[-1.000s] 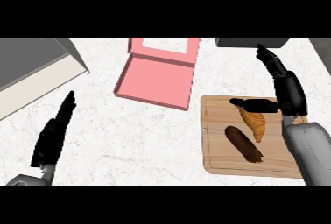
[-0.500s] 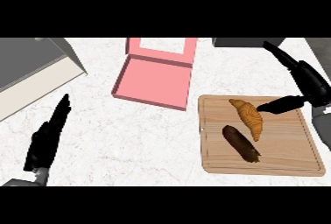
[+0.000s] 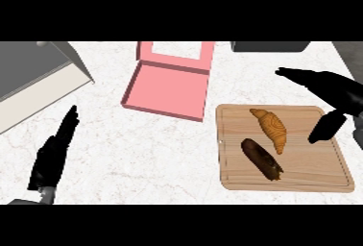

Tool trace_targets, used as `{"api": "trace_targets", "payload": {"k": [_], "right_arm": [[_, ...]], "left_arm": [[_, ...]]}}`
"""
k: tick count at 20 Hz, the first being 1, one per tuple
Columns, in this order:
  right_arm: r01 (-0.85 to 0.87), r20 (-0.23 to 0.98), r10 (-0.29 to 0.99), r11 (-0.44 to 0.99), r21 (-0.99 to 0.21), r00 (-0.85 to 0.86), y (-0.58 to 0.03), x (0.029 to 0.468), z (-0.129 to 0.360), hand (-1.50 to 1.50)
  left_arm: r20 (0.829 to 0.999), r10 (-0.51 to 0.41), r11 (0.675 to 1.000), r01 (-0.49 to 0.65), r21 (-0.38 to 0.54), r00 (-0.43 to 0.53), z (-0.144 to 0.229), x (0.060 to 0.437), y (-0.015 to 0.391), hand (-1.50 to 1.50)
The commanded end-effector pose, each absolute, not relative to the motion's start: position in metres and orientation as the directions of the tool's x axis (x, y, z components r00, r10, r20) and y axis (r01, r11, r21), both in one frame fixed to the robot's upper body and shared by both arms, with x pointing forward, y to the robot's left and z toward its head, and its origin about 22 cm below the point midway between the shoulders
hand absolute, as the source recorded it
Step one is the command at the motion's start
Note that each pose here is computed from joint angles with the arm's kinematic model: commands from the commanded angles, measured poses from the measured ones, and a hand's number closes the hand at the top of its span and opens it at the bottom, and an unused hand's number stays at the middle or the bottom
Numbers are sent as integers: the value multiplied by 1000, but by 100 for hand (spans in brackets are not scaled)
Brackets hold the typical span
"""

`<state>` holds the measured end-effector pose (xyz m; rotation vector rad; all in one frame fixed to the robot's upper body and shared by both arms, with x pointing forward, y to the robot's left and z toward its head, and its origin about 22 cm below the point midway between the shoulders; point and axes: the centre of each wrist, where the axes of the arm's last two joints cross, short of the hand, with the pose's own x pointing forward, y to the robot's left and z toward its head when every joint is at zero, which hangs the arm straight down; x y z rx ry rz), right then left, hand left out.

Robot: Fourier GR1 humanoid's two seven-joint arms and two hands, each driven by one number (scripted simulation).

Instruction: Pick the croissant from the cutting board and place it in the cardboard box

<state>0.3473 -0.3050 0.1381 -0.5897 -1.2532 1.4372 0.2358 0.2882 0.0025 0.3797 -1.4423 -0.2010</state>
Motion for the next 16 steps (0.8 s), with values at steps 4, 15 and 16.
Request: {"api": "trace_targets", "payload": {"k": [4,15,16], "right_arm": [[-490,143,962,10,-872,-234,-248,337,124,-150],[-487,95,983,7,-874,-156,-250,327,97,-150],[-492,83,983,-9,-870,-164,-246,331,90,-150]], "left_arm": [[923,-359,923,-94,373,135,15,246,277,0],[929,-350,927,-98,362,119,5,240,281,0],[925,-358,922,-107,371,127,11,246,274,0]]}}
